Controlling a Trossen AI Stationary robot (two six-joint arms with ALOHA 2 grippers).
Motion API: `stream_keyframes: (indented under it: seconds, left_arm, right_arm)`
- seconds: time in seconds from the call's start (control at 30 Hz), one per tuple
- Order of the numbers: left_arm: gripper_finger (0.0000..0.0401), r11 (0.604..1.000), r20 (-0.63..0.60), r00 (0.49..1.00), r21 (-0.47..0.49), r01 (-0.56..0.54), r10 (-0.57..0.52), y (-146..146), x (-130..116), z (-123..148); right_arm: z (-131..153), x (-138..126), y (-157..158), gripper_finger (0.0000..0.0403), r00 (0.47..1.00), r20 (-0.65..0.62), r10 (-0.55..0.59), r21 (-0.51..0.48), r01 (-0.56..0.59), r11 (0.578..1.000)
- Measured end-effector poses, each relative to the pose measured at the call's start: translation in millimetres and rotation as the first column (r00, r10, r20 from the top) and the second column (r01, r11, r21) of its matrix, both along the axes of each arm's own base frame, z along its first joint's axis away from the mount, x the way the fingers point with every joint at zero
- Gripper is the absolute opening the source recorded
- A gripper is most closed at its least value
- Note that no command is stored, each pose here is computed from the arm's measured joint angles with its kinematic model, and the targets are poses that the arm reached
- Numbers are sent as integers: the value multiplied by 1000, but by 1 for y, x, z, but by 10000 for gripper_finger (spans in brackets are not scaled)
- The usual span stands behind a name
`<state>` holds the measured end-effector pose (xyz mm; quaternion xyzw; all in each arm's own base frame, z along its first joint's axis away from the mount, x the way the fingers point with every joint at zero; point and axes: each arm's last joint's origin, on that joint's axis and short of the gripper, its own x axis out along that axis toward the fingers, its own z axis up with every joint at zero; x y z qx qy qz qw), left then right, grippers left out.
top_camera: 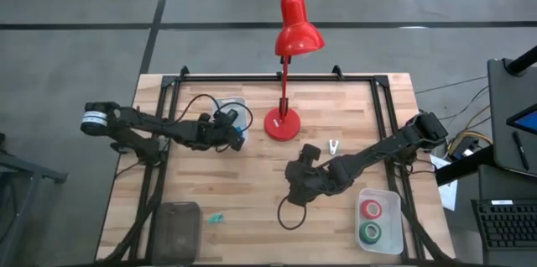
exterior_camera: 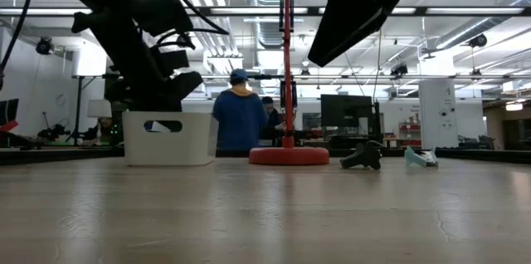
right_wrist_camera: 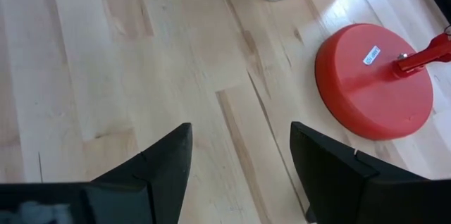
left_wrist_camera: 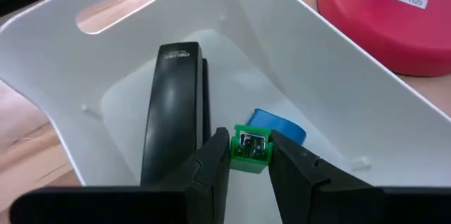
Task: Pick and place Stapler, Stapler remover, tape
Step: Put the green stapler into the top white bin, then put the black staple remover into the black bin
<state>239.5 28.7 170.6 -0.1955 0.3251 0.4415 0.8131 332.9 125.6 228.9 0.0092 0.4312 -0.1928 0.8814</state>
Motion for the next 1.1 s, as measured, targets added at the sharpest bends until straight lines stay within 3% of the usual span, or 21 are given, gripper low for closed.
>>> stream_keyframes:
  seconds: [0.37,0.77,1.1]
  left_arm:
    - [92,1000,7,1000,4,-12,12,0,0,0]
    - [136,1000,14,1000,8,-27,27,0,0,0]
    - [140,994,30,999,105,-22,19,0,8,13]
  right_arm:
    - [0,0,0,230,1000,0,0,0,0,1000]
    - [-1,0,0,226,1000,2,0,0,0,1000]
    - [-4,-1,0,226,1000,-2,0,-3,0,1000]
